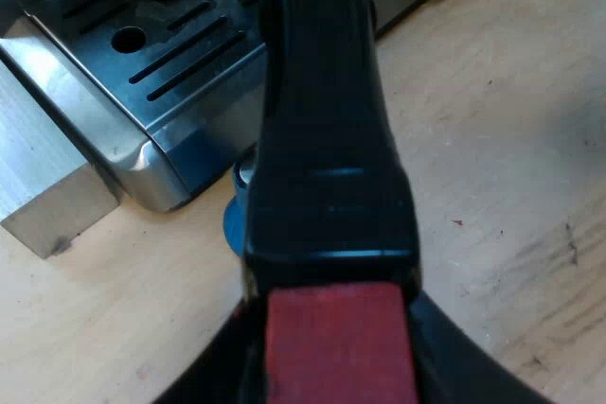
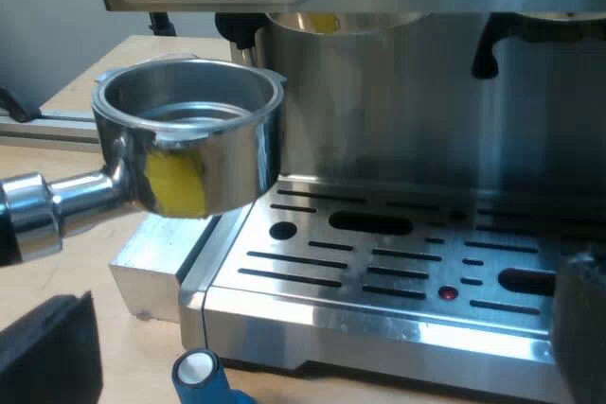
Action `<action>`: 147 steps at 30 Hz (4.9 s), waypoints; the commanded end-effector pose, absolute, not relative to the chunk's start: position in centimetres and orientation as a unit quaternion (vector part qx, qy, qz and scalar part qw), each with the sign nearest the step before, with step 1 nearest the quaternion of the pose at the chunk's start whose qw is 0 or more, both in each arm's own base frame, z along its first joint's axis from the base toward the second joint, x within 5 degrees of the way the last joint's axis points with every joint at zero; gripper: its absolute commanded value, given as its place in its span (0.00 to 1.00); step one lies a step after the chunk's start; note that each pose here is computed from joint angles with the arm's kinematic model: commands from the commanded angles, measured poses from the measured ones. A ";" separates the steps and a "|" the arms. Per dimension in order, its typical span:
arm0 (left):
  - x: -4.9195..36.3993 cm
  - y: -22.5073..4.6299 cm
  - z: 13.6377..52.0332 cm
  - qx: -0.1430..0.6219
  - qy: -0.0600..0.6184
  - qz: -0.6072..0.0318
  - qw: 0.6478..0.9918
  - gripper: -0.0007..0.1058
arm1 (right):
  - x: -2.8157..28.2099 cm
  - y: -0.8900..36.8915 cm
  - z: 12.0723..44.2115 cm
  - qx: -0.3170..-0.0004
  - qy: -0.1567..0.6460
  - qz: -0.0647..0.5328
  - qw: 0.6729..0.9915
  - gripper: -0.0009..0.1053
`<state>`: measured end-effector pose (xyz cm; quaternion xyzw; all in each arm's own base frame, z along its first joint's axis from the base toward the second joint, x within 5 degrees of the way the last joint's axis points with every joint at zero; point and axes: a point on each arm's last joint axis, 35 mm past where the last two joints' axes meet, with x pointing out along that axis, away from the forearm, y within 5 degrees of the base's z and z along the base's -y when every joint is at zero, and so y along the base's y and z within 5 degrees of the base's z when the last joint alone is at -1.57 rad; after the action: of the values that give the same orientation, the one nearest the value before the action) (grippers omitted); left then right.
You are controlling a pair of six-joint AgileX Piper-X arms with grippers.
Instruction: Put the handle in the coffee machine
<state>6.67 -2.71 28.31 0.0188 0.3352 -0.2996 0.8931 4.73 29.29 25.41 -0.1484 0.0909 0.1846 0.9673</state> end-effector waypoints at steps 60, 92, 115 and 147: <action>11.7 -1.4 26.3 0.023 0.289 -0.388 0.875 0.01 | 6.0 31.2 25.0 -0.167 0.052 0.185 0.967 0.93; 17.3 -0.7 24.5 0.079 0.280 -0.467 0.835 0.01 | 6.0 31.2 24.9 -0.196 0.048 0.189 0.961 0.93; 19.5 0.7 23.5 0.039 0.272 -0.476 0.835 0.01 | 8.2 30.8 25.0 -0.195 0.053 0.155 0.967 0.93; 25.1 1.6 23.9 0.049 0.257 -0.496 0.828 0.01 | 11.5 34.9 22.0 -0.150 0.020 0.115 0.982 0.93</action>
<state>24.87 1.78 22.98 0.0538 0.2959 -0.4746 0.8273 11.27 34.73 21.75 -0.1512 0.0229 0.1202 0.9809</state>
